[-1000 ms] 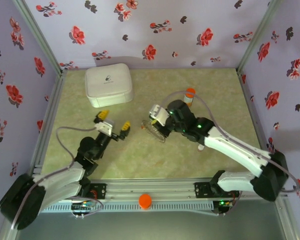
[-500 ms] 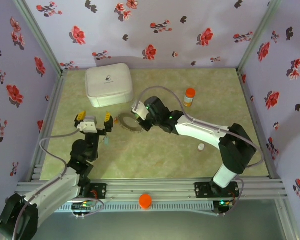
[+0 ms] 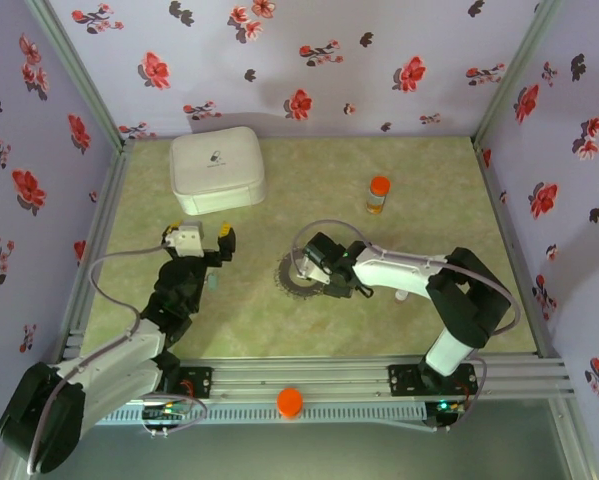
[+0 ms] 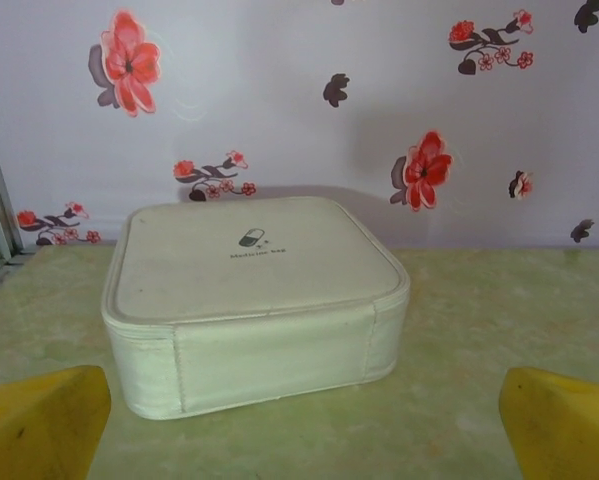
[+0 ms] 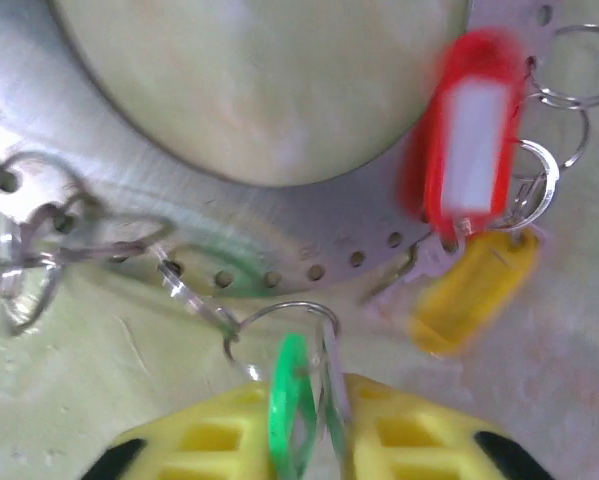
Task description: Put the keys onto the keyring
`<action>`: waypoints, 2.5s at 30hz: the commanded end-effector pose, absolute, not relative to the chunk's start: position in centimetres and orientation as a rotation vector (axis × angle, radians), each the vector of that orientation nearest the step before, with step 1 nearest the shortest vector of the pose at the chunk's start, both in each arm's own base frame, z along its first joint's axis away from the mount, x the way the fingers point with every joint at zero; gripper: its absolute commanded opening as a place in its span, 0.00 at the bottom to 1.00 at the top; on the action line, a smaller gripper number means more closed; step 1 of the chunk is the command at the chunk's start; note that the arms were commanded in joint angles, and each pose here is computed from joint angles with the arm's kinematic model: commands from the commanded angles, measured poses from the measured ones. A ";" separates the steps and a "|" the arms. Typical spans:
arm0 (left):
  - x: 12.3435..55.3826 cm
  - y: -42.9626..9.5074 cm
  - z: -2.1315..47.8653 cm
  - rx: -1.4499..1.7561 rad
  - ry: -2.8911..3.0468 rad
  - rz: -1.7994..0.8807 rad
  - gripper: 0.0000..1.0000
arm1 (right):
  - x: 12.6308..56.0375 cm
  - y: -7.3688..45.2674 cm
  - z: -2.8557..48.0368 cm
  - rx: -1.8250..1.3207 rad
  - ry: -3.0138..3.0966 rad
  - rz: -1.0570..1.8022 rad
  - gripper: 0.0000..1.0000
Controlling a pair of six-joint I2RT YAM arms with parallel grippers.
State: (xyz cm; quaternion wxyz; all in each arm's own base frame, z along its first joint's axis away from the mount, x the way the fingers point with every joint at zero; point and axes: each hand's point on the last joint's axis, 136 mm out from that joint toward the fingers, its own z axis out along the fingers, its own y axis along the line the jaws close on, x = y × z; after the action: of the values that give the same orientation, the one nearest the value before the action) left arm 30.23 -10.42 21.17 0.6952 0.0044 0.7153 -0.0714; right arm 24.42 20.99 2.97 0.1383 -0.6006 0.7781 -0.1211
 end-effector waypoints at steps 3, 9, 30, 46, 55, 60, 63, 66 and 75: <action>31.1 -10.6 20.2 -0.063 1.819 -0.213 1.00 | 23.7 18.6 5.6 -1.701 2.241 -0.447 0.43; 31.7 -11.7 18.9 -0.032 1.957 -0.217 1.00 | 25.1 21.1 13.4 -1.088 2.229 0.086 0.51; 28.5 -20.9 15.5 0.230 2.260 -0.420 1.00 | 28.5 18.9 10.7 0.053 2.533 0.463 0.50; 29.5 -22.6 11.9 0.150 2.399 -0.381 1.00 | 35.5 23.7 5.9 -0.303 2.713 0.353 0.52; 32.9 -17.7 10.4 -0.129 2.377 -0.324 1.00 | 31.8 24.3 3.8 -0.435 2.902 0.369 0.51; 34.3 -16.4 10.6 -0.114 2.293 -0.355 1.00 | 28.0 24.2 4.3 -0.491 2.997 0.435 0.51; 34.9 -15.8 10.9 -0.076 2.265 -0.361 1.00 | 27.5 24.0 5.1 -0.472 2.991 0.445 0.50; 35.2 -16.3 11.5 0.010 2.243 -0.384 1.00 | 28.5 22.7 6.5 -0.408 2.928 0.329 0.49; 34.4 -18.1 11.8 0.012 2.166 -0.557 1.00 | 23.3 23.4 6.6 -0.310 2.985 0.158 0.34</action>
State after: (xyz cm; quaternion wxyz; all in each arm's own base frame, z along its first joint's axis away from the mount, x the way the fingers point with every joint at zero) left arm 34.45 -17.18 11.03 0.4167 0.0007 0.8894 -0.1882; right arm 26.08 25.41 8.05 0.1057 -0.1512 0.9772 0.1052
